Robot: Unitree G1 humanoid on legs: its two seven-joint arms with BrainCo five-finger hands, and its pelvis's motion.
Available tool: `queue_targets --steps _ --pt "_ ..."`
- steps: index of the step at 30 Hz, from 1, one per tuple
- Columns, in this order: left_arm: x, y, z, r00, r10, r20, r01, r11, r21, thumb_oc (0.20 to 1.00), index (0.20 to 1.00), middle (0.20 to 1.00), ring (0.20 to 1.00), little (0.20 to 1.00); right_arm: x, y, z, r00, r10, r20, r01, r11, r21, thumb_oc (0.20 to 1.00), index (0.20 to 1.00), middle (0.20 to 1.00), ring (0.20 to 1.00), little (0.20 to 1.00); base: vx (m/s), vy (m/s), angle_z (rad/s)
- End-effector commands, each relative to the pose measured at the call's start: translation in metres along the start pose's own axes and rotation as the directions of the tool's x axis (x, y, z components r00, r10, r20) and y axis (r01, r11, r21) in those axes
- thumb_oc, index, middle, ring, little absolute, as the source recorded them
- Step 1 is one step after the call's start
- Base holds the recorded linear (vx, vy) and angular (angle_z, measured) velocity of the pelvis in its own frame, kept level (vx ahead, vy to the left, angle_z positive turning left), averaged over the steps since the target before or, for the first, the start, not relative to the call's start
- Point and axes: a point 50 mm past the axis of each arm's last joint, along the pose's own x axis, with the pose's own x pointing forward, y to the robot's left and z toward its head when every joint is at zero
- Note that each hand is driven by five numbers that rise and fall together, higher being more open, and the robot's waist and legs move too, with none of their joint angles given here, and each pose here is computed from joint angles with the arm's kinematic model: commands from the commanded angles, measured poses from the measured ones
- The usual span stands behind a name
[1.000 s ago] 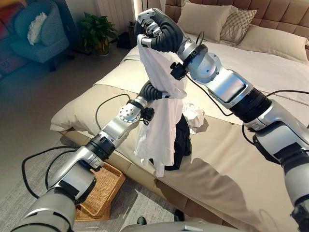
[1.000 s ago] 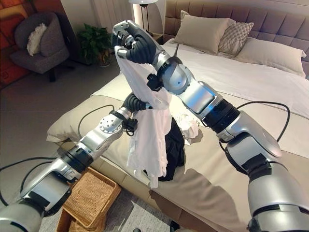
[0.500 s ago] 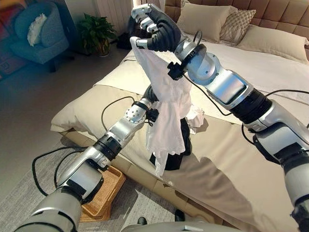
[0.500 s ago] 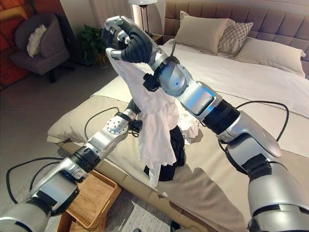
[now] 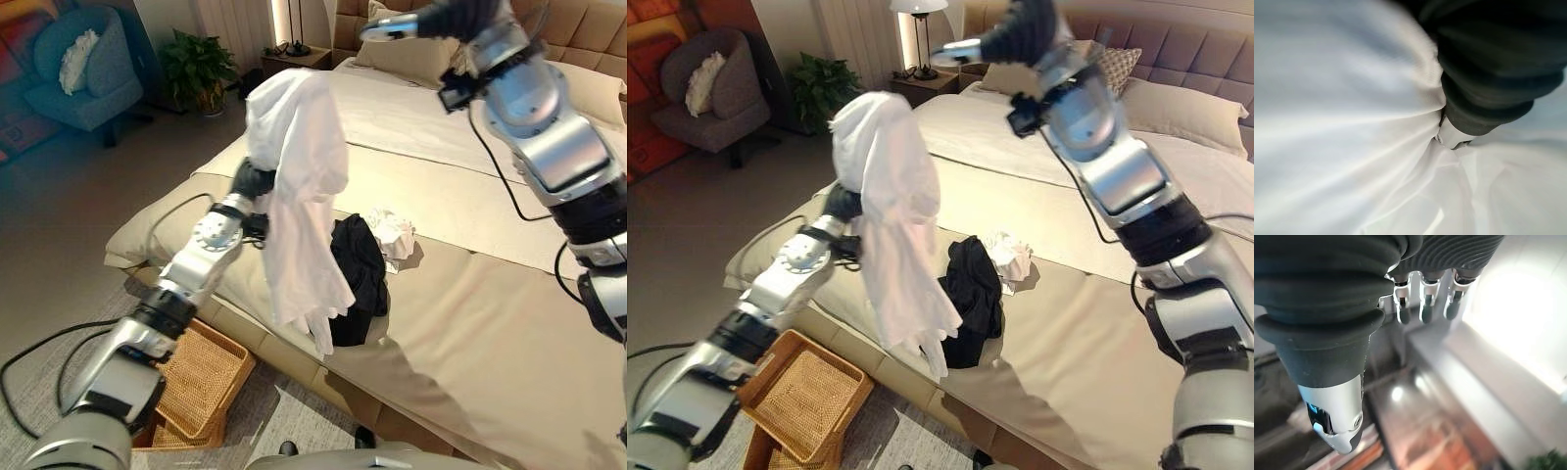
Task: Pick up clothes into the bucket
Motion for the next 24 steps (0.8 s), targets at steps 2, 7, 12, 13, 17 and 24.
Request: queue_targets --steps 2,7,12,13,17,24 --pt "-0.009 0.047 0.034 0.970 0.159 0.184 -0.172 0.984 0.056 0.200 0.200 0.200 0.200 0.200 -0.045 -0.007 -0.043 0.986 -0.073 -0.150 0.092 0.989 0.120 1.000 1.000 1.000 1.000 1.000 0.00 0.002 0.02" --pt "-0.038 0.093 0.032 0.932 0.309 0.191 -0.334 0.935 0.118 0.200 0.200 0.200 0.200 0.200 -0.120 -0.008 -0.103 0.894 -0.135 -0.428 0.206 0.971 0.124 1.000 1.000 1.000 1.000 1.000 0.02 0.012 0.04" --pt "-0.063 0.130 0.043 0.878 0.416 0.237 -0.461 0.868 0.183 0.200 0.200 0.200 0.200 0.200 -0.177 0.002 -0.132 0.792 -0.137 -0.595 0.252 0.961 0.114 1.000 1.000 1.000 1.000 1.000 0.01 0.021 0.10" --pt "-0.076 0.156 0.054 0.825 0.494 0.276 -0.555 0.800 0.227 0.200 0.200 0.200 0.200 0.200 -0.211 0.013 -0.145 0.722 -0.125 -0.680 0.287 0.949 0.130 1.000 1.000 1.000 1.000 1.000 0.00 0.029 0.05" --pt "-0.089 0.173 0.062 0.790 0.533 0.303 -0.607 0.749 0.264 0.200 0.200 0.200 0.200 0.200 -0.243 0.027 -0.151 0.658 -0.100 -0.747 0.315 0.937 0.152 1.000 1.000 1.000 1.000 1.000 -0.03 0.027 0.05" --pt "-0.100 0.195 0.073 0.741 0.582 0.333 -0.669 0.680 0.300 0.200 0.200 0.200 0.200 0.200 -0.301 0.047 -0.165 0.487 -0.081 -0.870 0.392 0.910 0.135 1.000 1.000 1.000 1.000 1.000 -0.11 0.038 0.08"
